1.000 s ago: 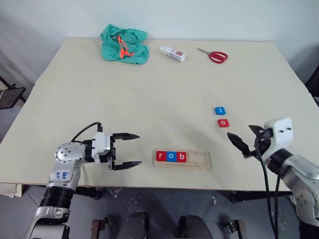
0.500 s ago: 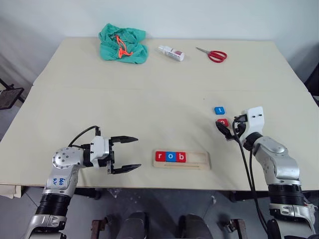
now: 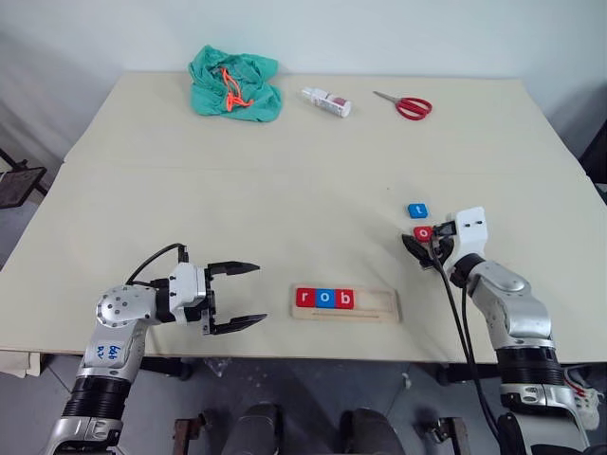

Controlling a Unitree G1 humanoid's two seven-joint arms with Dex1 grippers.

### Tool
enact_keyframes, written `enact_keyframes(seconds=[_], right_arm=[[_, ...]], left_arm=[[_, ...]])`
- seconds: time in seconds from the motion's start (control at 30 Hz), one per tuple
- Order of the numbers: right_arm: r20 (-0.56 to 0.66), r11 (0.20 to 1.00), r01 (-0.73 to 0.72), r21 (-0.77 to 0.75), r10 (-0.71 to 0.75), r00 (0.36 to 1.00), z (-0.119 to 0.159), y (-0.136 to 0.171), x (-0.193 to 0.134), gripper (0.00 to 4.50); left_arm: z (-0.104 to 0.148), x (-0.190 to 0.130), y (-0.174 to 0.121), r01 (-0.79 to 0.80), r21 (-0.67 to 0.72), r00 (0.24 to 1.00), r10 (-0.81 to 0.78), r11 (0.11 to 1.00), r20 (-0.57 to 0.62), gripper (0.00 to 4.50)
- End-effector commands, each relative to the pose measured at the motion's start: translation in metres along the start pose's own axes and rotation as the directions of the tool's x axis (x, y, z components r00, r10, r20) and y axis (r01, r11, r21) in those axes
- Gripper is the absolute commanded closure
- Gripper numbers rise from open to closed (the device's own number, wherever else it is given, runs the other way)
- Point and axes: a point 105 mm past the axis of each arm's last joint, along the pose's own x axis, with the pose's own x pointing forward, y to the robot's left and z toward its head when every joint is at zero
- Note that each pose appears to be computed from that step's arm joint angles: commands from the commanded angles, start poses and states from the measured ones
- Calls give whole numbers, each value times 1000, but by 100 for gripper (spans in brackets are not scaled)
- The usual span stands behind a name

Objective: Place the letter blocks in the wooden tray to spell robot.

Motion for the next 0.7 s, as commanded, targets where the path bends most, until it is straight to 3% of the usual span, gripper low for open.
enact_keyframes(seconds=[0.03,0.17,0.43,0.7], right_arm=[[-6,1000,16,4,-16,1000,-4,2,-4,189],[33,1000,28,-10,-27,999,8,4,-8,303],[87,999,44,-23,-42,995,35,12,-42,302],[-10,996,73,44,-73,997,12,54,-109,302]], left_arm=[[12,-2,7,-14,53,1000,13,998,21,0],[12,1,9,6,55,1000,-8,998,28,0],[13,8,13,66,54,997,-69,996,45,0],[9,14,12,139,29,988,-141,990,67,0]])
